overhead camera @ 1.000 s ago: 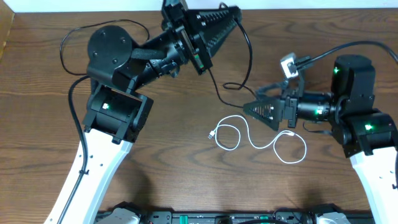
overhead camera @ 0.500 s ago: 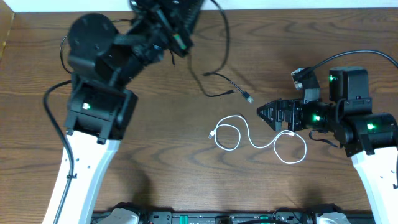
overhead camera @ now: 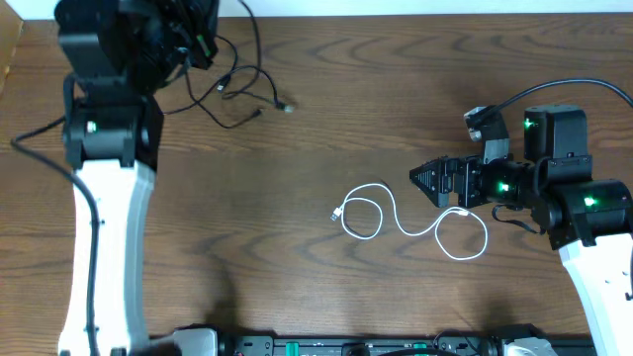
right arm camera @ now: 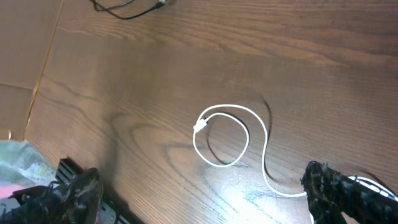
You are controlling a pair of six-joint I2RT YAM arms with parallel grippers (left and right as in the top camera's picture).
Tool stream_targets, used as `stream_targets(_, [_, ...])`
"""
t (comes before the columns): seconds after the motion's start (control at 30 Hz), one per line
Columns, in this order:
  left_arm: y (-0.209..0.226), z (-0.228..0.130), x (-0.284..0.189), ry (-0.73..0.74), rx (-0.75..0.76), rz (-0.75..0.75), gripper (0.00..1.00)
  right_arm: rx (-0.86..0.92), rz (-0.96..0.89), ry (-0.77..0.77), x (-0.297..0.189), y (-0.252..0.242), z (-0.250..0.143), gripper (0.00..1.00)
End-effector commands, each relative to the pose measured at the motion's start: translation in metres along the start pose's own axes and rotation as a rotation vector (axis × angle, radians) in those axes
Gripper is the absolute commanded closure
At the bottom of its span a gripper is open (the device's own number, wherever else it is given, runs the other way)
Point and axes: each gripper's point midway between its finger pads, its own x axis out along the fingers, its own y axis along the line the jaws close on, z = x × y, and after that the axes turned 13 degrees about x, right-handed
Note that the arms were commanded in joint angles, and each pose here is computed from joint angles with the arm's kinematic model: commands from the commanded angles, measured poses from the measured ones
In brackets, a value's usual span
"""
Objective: Untangle cables
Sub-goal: 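Carry the black cable to the far left with the left gripper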
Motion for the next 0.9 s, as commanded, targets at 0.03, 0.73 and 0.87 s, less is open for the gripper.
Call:
stream_targets(0.03, [0.033, 0.016, 0.022, 0.109, -0.002, 0.058, 0.92, -0.016, -0.002, -0.007, -0.002, -0.001, 0.001, 0.01])
stream_targets(0.73, [0.148, 0.151, -0.065, -0.119, -0.098, 0.377, 0.93, -0.01, -0.002, -0.007, 0.009, -0.009, -0.002, 0.01])
stream_targets(0.87, [0.171, 0.199, -0.099, -0.288, -0.008, 0.476, 0.93, -0.004, -0.002, -0.006, 0.009, -0.009, -0.002, 0.01])
